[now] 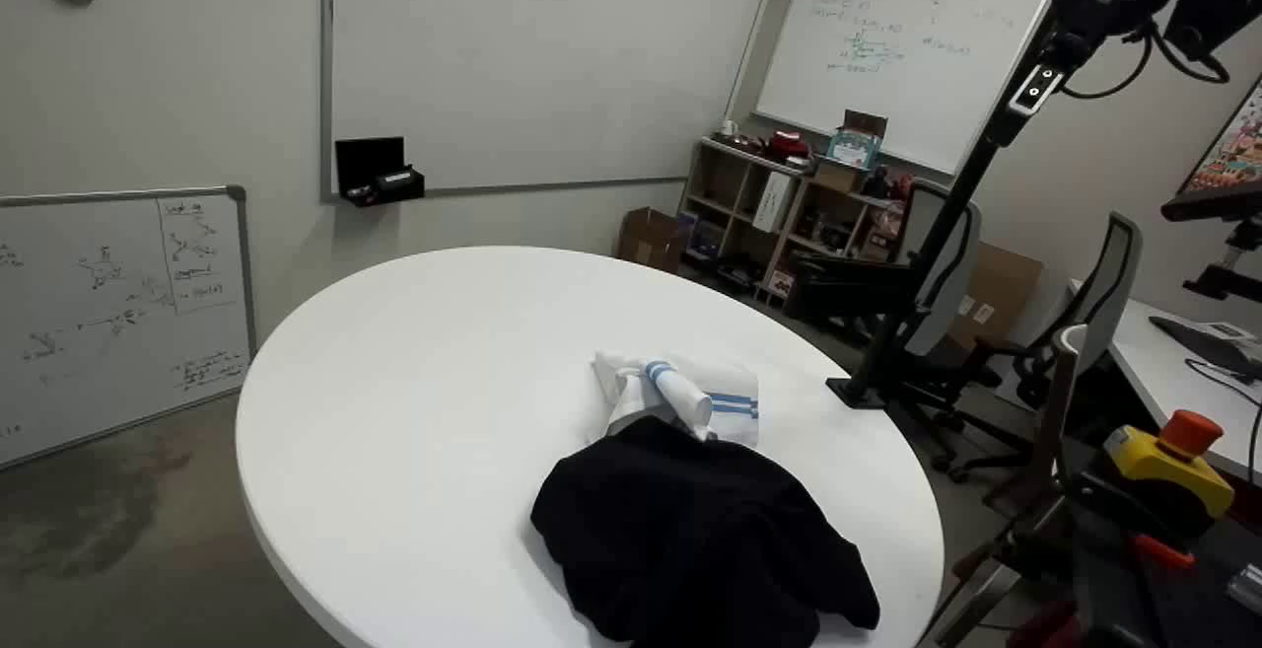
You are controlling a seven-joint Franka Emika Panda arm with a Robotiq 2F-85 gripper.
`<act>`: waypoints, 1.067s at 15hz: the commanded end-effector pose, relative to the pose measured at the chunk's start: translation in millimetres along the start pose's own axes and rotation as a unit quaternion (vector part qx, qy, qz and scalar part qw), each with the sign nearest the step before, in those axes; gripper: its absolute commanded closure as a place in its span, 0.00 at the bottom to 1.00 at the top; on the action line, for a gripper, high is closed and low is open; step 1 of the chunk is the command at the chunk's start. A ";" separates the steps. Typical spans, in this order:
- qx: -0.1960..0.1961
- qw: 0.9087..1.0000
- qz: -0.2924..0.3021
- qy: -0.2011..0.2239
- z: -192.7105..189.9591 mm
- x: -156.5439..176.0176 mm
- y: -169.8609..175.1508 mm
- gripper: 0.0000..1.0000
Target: Hang the black shirt on the stand
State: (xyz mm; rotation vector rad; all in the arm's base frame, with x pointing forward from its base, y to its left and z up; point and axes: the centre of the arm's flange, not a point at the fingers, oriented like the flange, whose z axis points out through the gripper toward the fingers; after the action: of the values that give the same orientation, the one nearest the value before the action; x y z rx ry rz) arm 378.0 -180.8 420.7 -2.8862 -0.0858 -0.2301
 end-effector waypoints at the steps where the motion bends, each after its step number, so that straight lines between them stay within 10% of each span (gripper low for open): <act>1: 0.000 1.000 0.000 0.000 0.0 0.0 0.0 0.00; 8: 0.005 0.982 -0.151 -0.113 53.0 43.5 -44.0 0.00; 16: -0.034 0.925 -0.308 -0.221 161.8 69.1 -107.3 0.00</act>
State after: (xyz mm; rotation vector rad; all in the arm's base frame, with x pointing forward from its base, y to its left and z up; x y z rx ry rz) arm 441.3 -60.6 334.7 -2.8280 -0.8956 0.2367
